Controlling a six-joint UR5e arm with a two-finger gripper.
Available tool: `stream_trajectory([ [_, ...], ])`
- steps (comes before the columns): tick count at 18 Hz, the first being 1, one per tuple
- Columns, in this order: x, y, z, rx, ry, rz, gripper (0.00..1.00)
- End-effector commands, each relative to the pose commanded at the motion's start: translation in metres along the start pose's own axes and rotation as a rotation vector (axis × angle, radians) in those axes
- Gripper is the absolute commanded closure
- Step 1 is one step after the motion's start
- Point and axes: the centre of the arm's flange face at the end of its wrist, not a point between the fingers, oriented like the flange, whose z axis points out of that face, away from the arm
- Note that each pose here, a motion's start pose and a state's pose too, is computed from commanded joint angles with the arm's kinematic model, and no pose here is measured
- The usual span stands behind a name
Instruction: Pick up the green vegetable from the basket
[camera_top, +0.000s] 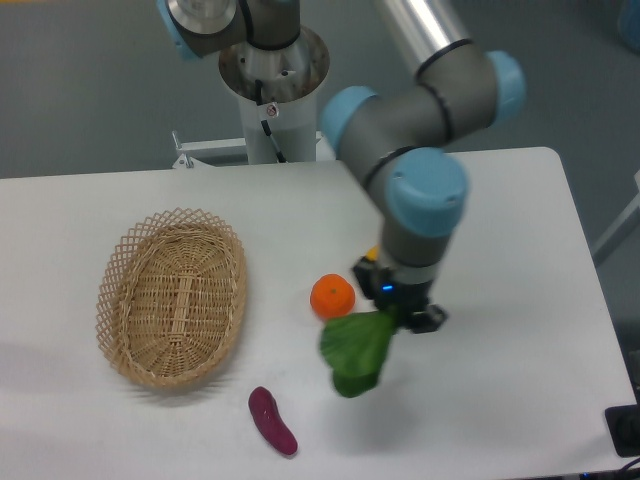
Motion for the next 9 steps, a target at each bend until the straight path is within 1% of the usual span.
stream_trajectory([
  [2,-0.015,0.012,0.003,-0.01,-0.005,-0.004,0.75],
  [5,-0.031,0.019,0.008,-0.015,-0.009,-0.018,0.74],
  [7,-0.035,0.026,0.009,-0.018,0.0,-0.029,0.74],
  [9,-0.034,0.031,0.015,-0.024,0.021,-0.018,0.74],
])
